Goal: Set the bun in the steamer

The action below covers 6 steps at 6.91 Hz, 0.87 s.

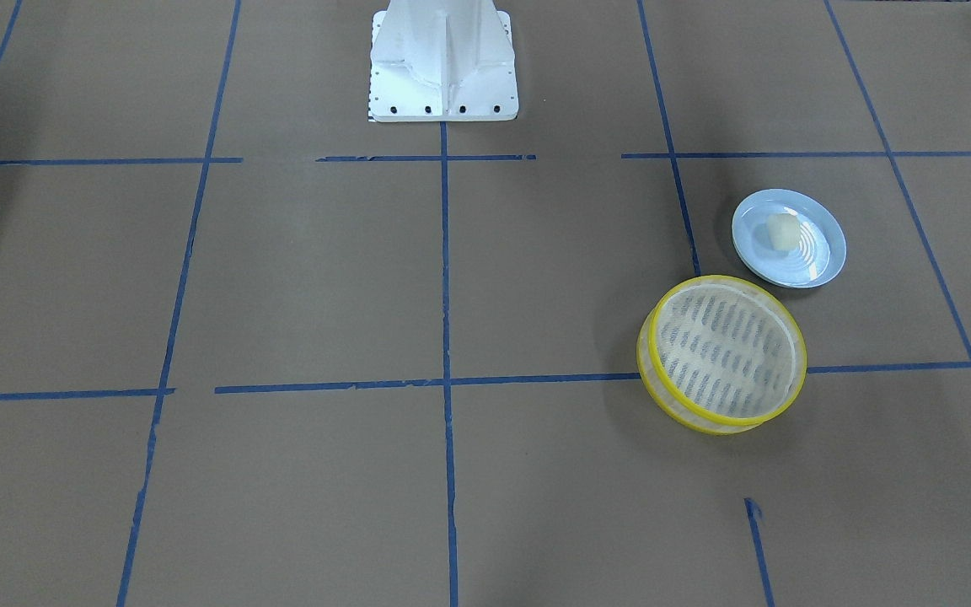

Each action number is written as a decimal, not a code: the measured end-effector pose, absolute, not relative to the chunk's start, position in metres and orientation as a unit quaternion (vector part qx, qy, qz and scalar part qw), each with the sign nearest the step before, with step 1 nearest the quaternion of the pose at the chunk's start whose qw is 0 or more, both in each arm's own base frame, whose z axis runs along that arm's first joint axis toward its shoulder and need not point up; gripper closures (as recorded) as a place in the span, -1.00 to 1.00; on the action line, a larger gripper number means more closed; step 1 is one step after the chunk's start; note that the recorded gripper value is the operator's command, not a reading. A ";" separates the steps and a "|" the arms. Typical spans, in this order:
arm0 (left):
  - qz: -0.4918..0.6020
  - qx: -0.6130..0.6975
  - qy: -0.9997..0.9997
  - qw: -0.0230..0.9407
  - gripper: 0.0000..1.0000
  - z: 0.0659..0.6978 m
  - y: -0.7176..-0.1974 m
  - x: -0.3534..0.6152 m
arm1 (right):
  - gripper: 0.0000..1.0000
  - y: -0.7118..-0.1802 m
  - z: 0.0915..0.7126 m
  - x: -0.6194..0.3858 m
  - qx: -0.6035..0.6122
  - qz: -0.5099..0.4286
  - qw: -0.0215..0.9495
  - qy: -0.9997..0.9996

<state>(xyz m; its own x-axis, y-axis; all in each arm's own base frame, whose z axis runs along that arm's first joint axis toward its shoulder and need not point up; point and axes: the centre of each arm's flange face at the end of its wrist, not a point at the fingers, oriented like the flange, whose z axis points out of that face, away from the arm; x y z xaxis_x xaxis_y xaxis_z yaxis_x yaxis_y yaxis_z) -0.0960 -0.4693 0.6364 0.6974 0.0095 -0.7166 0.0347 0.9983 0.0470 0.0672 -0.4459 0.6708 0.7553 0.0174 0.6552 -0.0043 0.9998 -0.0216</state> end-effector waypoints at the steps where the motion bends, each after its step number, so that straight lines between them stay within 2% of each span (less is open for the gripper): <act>1: -0.007 0.028 0.389 0.921 -1.00 0.636 -0.469 -0.096 | -1.00 -0.446 0.671 0.067 -0.009 0.006 0.937 -0.350; 6: -0.006 0.037 0.393 0.919 -1.00 0.627 -0.465 -0.093 | -1.00 -0.446 0.671 0.067 -0.009 0.006 0.937 -0.350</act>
<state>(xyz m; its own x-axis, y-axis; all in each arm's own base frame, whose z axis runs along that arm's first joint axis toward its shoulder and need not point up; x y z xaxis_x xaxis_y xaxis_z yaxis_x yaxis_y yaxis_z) -0.0934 -0.4655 0.6273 0.6905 0.0173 -0.7232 0.0412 0.9972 0.0631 0.0671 -0.4459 0.6708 0.7553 0.0174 0.6552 -0.0043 0.9998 -0.0215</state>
